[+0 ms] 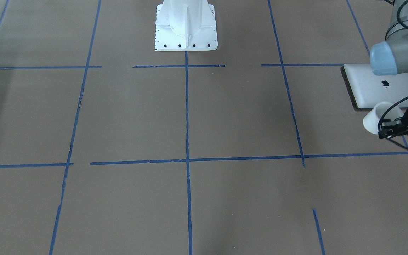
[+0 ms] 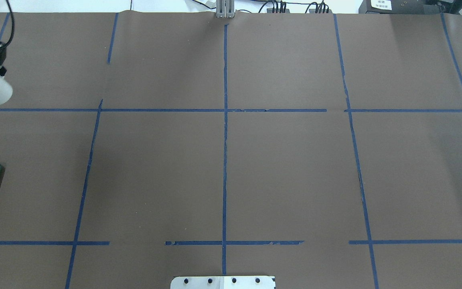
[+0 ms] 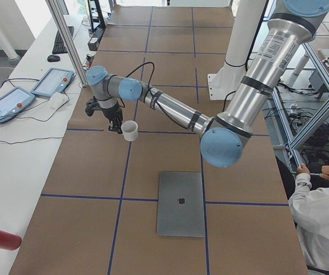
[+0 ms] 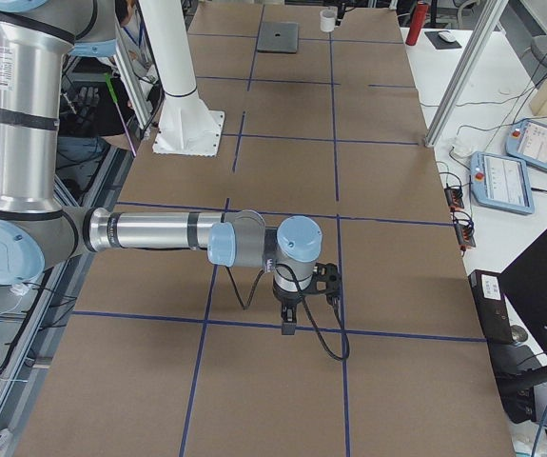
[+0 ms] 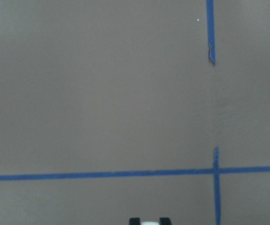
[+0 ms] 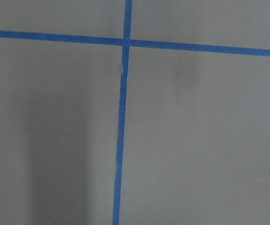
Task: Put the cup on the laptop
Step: 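Carry the white cup with the left gripper toward the silver laptop, then lower the white cup onto the laptop lid and open the left gripper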
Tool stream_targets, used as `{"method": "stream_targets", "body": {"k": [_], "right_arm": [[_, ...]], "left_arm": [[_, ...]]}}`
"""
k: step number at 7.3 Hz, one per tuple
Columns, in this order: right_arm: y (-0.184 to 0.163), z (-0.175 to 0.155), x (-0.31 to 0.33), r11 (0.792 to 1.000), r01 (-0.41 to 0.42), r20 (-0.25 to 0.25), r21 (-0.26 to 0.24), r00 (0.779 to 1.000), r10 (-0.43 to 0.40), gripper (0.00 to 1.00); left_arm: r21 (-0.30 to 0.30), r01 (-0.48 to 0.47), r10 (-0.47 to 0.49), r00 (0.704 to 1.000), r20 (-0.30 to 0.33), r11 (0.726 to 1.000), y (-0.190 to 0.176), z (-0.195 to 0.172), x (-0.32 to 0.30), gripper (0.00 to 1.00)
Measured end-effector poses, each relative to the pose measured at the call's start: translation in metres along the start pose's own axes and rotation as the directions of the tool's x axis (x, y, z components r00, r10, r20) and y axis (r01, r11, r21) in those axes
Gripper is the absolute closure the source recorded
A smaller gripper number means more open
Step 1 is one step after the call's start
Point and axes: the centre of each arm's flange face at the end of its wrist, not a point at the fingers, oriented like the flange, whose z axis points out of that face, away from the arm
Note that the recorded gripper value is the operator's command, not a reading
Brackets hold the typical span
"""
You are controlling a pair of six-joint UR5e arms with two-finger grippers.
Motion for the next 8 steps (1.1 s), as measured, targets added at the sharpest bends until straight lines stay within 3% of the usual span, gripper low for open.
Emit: {"method": "stream_targets", "body": {"k": [2, 4, 8], "right_arm": [[0.000, 0.000, 0.000, 1.000, 0.000, -0.001, 0.000, 1.000, 0.000, 0.00], [0.000, 0.000, 0.000, 1.000, 0.000, -0.001, 0.000, 1.000, 0.000, 0.00], [0.000, 0.000, 0.000, 1.000, -0.001, 0.000, -0.001, 1.000, 0.001, 0.00]], "left_arm": [[-0.040, -0.037, 0.037, 0.999, 0.005, 0.999, 0.094, 0.041, -0.067, 1.00], [-0.024, -0.027, 0.027, 1.000, -0.001, 0.999, 0.159, 0.084, -0.119, 1.00], [0.065, 0.091, -0.089, 0.996, -0.028, 0.994, 0.204, 0.164, -0.190, 1.00]]}}
